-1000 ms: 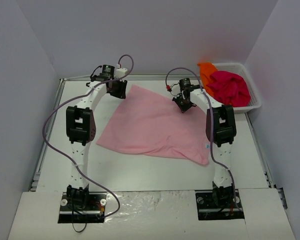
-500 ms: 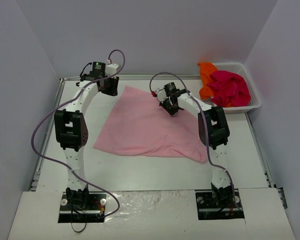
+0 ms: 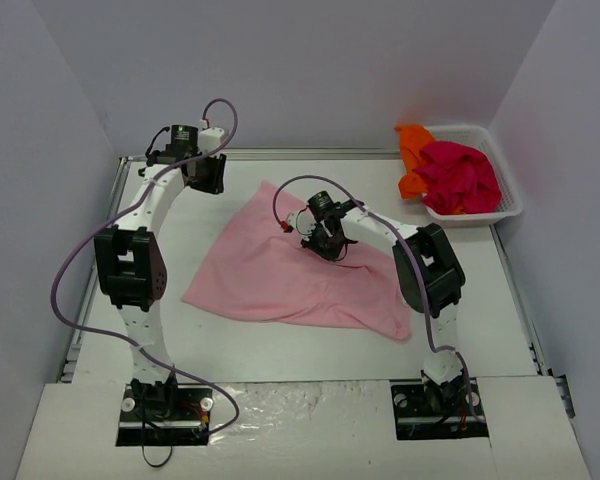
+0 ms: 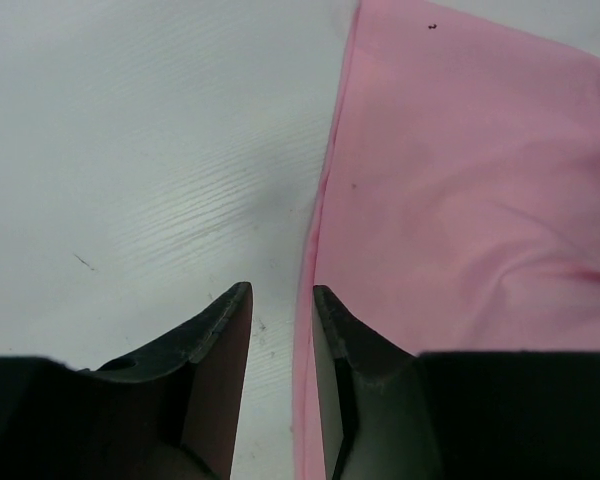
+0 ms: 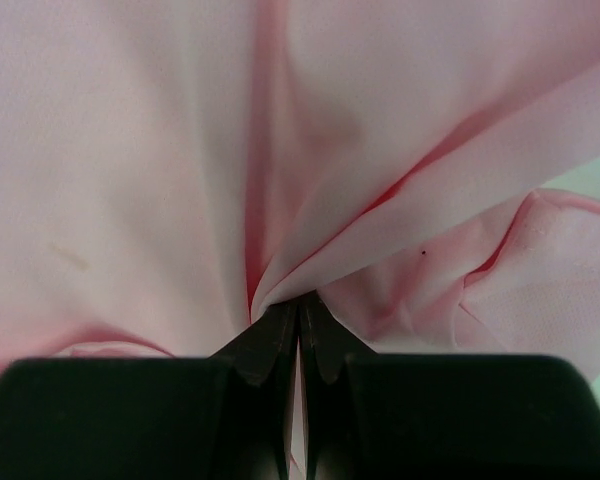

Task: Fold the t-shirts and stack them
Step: Flatten out the tshirt

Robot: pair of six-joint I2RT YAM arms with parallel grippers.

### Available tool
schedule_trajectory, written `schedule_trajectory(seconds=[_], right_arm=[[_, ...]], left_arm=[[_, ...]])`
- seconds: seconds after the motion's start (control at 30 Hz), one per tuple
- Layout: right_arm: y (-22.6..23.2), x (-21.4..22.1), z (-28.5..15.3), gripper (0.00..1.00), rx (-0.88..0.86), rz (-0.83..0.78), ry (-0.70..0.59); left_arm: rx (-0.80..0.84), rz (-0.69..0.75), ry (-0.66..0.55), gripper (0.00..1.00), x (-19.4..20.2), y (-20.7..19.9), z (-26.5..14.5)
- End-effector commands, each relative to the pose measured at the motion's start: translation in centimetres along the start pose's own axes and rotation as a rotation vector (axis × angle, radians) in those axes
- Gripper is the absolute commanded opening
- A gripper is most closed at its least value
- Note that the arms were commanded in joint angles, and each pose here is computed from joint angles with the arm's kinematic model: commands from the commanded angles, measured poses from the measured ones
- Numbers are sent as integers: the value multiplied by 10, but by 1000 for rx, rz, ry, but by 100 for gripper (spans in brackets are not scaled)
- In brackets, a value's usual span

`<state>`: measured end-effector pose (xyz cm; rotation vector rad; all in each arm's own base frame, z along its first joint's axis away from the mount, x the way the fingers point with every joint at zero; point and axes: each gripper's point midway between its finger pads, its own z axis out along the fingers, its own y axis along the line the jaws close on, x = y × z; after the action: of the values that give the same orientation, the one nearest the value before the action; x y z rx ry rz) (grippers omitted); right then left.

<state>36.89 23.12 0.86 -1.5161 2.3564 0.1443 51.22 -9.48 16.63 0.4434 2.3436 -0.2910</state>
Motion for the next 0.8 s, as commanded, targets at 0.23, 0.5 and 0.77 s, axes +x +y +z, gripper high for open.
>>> schedule_trajectory(seconds=[0.23,0.5,0.77], right_arm=[[2,21,-56,9,-58,80,36],[-75,5,-123,38,75,203,-165],[-83,29,-101,38,78,243,-78]], left_arm=[[36,27,-76,35,-24,-14,-19],[170,41,-121,55,-54,-32,15],[348,-49,-104,59,-63,-55,75]])
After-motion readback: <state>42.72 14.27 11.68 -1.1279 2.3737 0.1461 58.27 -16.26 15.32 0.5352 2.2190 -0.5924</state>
